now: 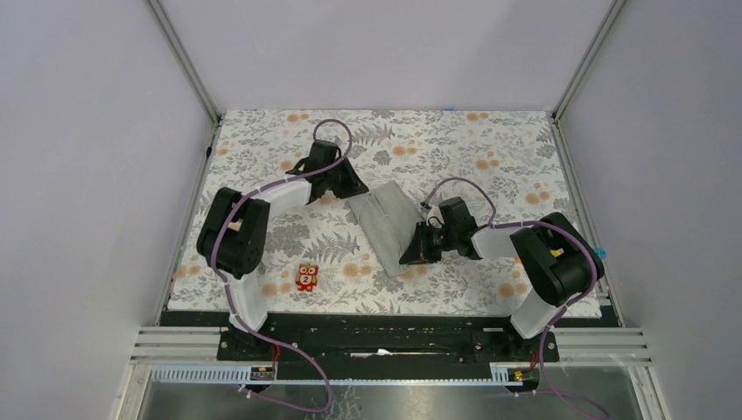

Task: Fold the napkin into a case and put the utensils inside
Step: Fold the lower triangle-folded napkin at the center of the board, then smooth out the 2/3-rectangle-folded napkin at the center of the board.

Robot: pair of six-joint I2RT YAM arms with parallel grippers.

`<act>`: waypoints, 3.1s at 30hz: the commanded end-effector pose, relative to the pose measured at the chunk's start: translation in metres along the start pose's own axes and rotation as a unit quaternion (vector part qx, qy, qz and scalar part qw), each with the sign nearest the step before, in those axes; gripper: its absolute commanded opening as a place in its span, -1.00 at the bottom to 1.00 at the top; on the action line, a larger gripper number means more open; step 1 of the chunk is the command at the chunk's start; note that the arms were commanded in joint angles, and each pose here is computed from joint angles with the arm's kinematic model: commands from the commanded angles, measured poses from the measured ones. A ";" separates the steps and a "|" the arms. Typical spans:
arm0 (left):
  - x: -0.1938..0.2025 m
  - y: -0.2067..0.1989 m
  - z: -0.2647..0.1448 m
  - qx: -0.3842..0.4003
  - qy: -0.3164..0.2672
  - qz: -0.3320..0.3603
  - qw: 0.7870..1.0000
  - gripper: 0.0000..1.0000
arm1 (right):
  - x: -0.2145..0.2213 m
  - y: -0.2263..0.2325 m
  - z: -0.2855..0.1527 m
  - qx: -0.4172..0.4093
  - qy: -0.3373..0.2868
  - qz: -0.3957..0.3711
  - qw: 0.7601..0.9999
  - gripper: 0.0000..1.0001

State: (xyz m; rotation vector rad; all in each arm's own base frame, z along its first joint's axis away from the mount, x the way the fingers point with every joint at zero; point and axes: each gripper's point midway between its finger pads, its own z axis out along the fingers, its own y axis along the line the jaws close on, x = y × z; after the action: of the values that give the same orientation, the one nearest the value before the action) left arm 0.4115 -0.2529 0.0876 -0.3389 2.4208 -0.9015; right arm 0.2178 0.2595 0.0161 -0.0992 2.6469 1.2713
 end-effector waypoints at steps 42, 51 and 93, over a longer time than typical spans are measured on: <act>0.007 0.016 0.045 0.059 -0.002 -0.018 0.998 -0.73 | -0.065 0.028 -0.039 0.116 -0.067 -0.137 0.981 0.20; 0.010 0.015 0.048 0.066 0.007 -0.016 0.998 -0.74 | -0.073 0.061 0.019 -0.026 -0.029 -0.078 0.996 0.02; 0.012 0.057 0.039 0.114 0.052 -0.104 0.987 -0.82 | -0.111 0.104 0.108 -0.161 0.049 -0.090 0.982 0.27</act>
State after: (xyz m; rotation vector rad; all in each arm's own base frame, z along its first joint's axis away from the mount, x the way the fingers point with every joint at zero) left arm 0.4189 -0.2437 0.0289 -0.4572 2.3782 -1.3445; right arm 0.3323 0.4009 0.0514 -0.4123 2.4278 1.5944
